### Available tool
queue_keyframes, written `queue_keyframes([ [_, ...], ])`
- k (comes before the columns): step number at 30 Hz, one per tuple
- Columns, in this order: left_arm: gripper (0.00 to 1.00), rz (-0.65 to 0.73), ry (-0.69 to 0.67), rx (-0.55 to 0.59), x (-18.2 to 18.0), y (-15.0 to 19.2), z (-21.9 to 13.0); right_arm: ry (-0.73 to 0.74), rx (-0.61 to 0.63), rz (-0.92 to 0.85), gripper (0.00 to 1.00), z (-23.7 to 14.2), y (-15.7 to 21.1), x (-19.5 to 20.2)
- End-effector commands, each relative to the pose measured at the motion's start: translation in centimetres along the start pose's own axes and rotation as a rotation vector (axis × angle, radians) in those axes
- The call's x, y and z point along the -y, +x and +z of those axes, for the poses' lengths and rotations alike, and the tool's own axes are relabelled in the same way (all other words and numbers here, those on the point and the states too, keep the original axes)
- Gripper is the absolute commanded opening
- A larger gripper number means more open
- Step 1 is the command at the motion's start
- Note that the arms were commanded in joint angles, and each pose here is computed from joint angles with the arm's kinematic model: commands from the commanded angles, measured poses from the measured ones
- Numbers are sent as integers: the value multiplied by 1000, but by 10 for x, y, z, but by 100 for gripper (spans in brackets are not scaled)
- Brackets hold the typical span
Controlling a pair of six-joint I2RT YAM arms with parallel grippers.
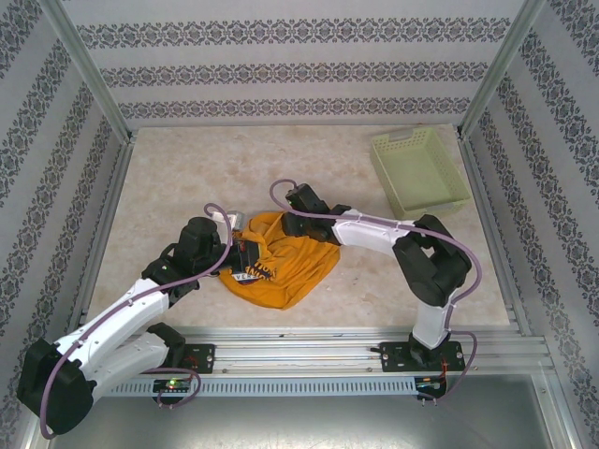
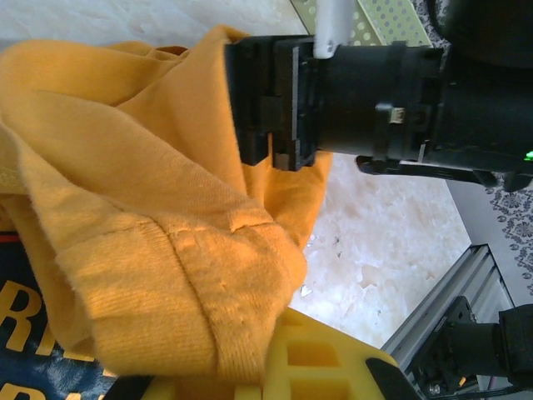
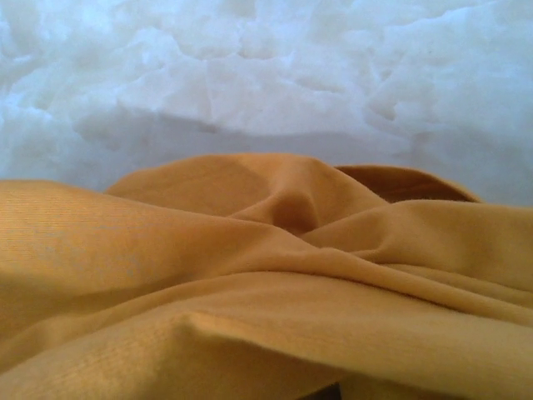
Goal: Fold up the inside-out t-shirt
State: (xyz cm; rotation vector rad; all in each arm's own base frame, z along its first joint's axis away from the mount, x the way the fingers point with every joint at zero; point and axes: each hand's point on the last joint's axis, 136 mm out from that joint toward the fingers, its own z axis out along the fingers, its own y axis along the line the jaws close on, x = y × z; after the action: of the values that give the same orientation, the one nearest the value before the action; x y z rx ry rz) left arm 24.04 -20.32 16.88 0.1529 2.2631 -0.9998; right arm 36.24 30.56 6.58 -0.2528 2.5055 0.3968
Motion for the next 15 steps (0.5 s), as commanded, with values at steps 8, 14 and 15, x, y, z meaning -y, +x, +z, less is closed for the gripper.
queue_keyframes([
  [8,0,42,58,50,21,-17,-7,89,-25,-28,29,23,4,10],
  [14,0,39,-57,58,0,-18,-6,33,55,-31,0,-15,-16,-2],
  [15,0,40,-96,64,-6,-20,-7,14,72,-29,0,-26,-19,-5],
])
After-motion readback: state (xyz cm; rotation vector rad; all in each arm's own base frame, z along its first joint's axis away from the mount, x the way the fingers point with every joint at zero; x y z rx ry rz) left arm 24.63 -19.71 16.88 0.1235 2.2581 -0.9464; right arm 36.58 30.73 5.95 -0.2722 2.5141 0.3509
